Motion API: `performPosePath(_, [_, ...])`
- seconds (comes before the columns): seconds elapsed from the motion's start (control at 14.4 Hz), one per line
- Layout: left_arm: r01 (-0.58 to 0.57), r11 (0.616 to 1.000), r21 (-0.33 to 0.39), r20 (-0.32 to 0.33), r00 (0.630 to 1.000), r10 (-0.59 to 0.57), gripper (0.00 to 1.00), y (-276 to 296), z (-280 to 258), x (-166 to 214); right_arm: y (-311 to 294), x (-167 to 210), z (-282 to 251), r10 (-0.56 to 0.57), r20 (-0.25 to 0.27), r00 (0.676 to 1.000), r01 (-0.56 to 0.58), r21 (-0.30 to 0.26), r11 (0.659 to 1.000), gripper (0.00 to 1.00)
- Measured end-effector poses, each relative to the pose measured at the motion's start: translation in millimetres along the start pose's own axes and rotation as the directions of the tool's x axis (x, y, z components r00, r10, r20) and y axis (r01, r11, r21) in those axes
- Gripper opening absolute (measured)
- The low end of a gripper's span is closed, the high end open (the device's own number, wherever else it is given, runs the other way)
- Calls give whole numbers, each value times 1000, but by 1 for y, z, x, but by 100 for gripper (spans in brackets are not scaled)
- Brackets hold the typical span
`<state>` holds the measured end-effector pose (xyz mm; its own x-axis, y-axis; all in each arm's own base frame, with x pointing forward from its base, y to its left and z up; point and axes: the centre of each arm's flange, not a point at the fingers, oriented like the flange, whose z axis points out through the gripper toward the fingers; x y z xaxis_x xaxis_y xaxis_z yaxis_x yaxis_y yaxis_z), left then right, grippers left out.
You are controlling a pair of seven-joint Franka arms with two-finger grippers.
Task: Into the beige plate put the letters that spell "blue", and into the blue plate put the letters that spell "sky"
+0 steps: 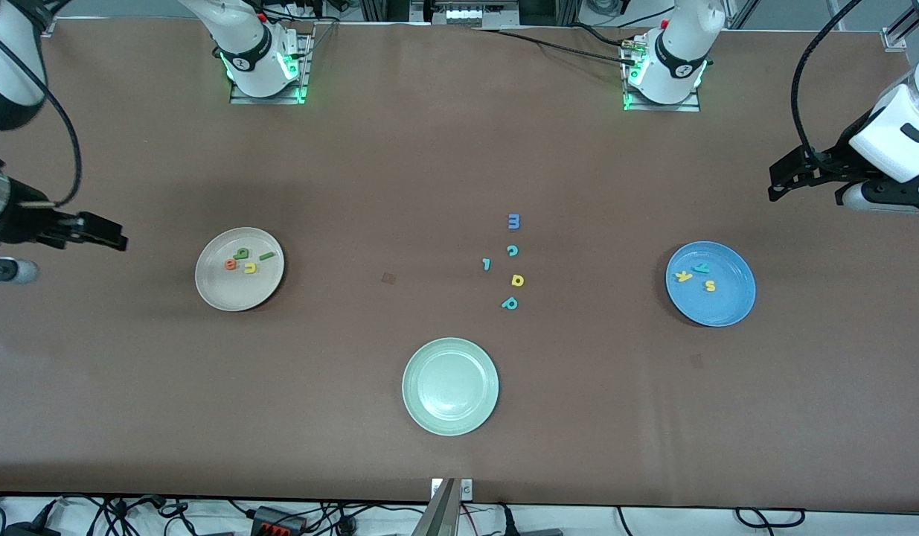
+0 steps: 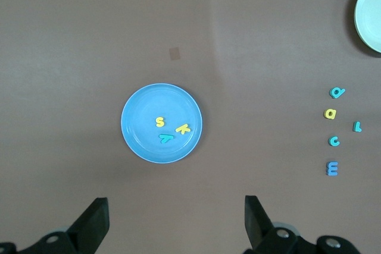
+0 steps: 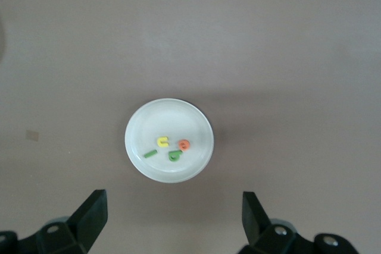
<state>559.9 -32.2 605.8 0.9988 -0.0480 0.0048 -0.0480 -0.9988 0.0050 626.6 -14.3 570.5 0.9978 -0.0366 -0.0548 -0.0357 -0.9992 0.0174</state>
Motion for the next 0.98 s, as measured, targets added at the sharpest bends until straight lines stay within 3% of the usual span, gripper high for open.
performPosePath(0.28, [0, 1000, 0, 0, 1000, 0, 100, 0, 0, 0, 26, -5, -25, 46, -32, 998, -46, 1, 999, 100])
performPosePath(0.56, [0, 1000, 0, 0, 1000, 0, 100, 0, 0, 0, 24, -18, -31, -6, 0, 1000, 6, 2, 1000, 100])
performPosePath(0.98, [0, 1000, 0, 0, 1000, 0, 100, 0, 0, 0, 24, -55, -11, -14, -25, 1000, 14, 7, 1000, 100])
